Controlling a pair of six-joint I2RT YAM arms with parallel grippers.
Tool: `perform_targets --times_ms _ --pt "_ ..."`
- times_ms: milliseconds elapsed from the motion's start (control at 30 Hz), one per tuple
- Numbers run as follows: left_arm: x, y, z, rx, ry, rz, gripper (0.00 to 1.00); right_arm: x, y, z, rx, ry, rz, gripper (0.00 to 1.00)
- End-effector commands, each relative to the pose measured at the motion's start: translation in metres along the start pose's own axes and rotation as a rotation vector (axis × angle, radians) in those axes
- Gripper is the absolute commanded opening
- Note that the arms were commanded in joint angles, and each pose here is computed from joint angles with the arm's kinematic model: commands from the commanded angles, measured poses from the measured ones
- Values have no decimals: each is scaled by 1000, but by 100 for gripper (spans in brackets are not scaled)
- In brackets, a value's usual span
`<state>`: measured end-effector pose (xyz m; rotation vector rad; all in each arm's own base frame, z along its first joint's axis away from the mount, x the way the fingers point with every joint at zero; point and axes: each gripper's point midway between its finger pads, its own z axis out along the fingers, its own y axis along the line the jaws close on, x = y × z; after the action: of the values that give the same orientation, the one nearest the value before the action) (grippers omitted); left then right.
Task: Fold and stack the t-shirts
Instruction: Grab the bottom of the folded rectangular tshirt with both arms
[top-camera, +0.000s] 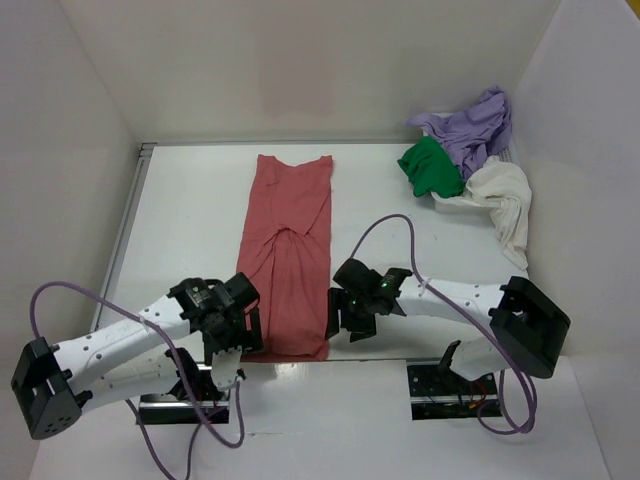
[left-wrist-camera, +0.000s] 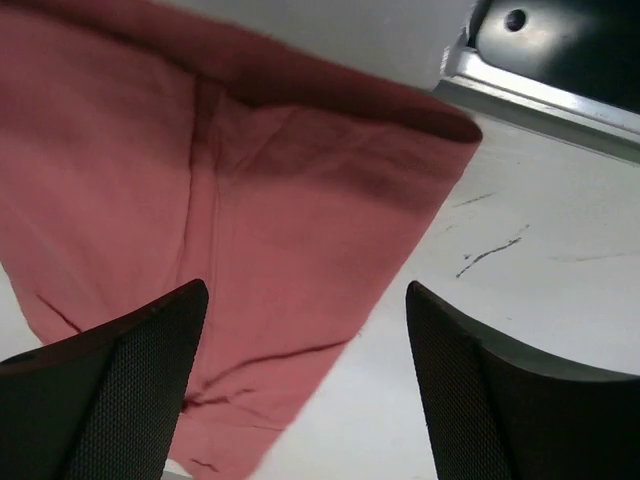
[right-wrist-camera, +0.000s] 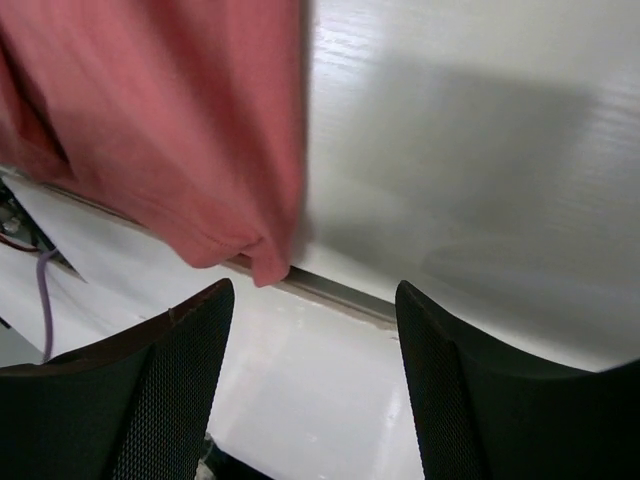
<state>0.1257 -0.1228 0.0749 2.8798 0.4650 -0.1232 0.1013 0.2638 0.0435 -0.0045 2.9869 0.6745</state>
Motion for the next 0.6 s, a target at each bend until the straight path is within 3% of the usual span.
perform_targets --times_ms 0,100,367,467,567 --pt "-16 -8 16 99 -12 284 86 -9 -3 6 -25 6 -45 71" --pt "-12 -19 28 180 28 347 82 -13 -6 12 -29 21 -49 71" --pt "-13 -39 43 365 -53 313 80 -30 -15 24 -9 53 -63 71" --pt "-13 -41 46 397 -66 298 80 -31 -12 27 -17 61 -73 71" --pt "-14 -20 60 306 -75 244 76 -35 -10 29 -31 58 -68 71"
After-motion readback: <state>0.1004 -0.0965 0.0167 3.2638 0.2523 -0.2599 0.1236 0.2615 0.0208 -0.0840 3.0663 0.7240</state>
